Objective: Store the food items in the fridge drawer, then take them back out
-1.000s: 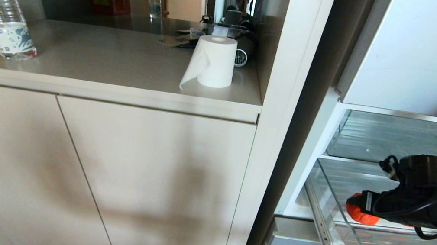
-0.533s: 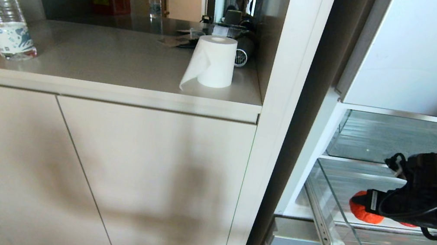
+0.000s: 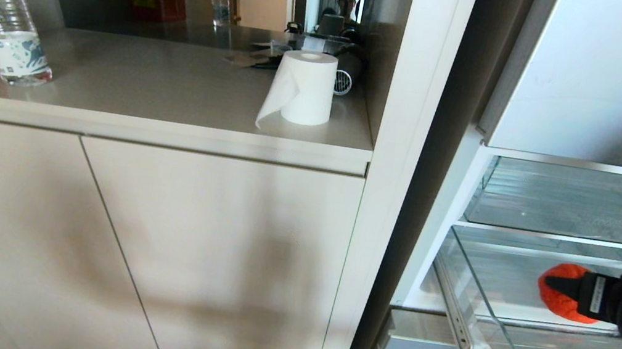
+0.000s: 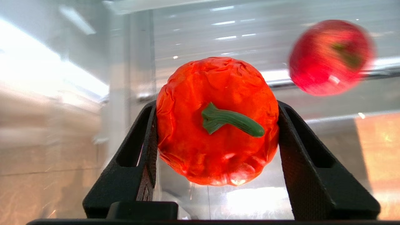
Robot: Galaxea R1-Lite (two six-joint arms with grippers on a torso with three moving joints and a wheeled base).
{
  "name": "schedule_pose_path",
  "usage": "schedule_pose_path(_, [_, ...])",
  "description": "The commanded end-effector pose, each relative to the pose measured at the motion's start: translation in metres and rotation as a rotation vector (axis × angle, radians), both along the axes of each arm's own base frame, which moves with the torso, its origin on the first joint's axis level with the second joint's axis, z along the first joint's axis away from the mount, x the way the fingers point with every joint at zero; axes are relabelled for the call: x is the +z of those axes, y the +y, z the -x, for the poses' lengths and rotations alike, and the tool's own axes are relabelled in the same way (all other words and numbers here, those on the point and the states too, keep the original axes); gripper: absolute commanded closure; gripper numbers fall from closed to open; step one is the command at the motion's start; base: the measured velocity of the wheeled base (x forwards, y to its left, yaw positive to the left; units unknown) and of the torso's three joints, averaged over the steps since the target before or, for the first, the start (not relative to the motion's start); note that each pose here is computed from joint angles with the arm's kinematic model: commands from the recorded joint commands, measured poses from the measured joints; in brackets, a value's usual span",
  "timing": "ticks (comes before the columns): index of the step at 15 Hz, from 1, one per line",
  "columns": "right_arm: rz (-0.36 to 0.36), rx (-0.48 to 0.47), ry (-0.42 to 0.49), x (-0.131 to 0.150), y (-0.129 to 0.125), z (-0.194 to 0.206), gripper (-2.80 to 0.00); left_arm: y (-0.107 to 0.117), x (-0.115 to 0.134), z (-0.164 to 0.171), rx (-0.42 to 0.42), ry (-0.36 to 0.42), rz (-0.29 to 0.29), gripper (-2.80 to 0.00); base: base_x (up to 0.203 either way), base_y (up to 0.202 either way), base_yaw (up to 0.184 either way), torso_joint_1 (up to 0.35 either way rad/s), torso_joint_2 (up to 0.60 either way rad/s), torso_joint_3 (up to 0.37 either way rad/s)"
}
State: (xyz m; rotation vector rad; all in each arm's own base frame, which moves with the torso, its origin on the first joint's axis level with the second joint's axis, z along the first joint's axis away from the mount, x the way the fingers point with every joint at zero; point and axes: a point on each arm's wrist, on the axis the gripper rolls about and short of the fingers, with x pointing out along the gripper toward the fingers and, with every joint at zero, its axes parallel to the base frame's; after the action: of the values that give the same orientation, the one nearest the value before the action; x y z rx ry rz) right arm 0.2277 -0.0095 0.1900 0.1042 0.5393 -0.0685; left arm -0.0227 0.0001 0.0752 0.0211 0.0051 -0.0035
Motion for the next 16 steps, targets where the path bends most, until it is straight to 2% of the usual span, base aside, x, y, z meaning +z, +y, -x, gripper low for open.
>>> schedule_pose_path(1, [0.006,0.002,-0.140,0.032,0.002,0.051,0.00,0.000,0.000,0.000,0.000,0.001,0.000,0.00,0.000,0.000,0.000,0.000,0.00,0.000])
schedule_pose_path(5, [0.013,0.004,-0.248,0.052,0.006,0.128,0.00,0.000,0.000,0.000,0.000,0.001,0.000,0.00,0.000,0.000,0.000,0.000,0.00,0.000])
schedule_pose_path(7, [0.027,0.008,-0.276,0.053,0.007,0.158,0.00,0.000,0.000,0.000,0.000,0.001,0.001,0.00,0.000,0.000,0.000,0.000,0.00,0.000])
schedule_pose_path(12, [0.046,0.007,-0.370,0.050,0.009,0.212,0.00,0.000,0.000,0.000,0.000,0.001,0.001,0.00,0.000,0.000,0.000,0.000,0.00,0.000])
schedule_pose_path(16, [0.047,0.006,-0.382,0.041,0.010,0.245,0.00,0.000,0.000,0.000,0.000,0.001,0.001,0.00,0.000,0.000,0.000,0.000,0.00,0.000])
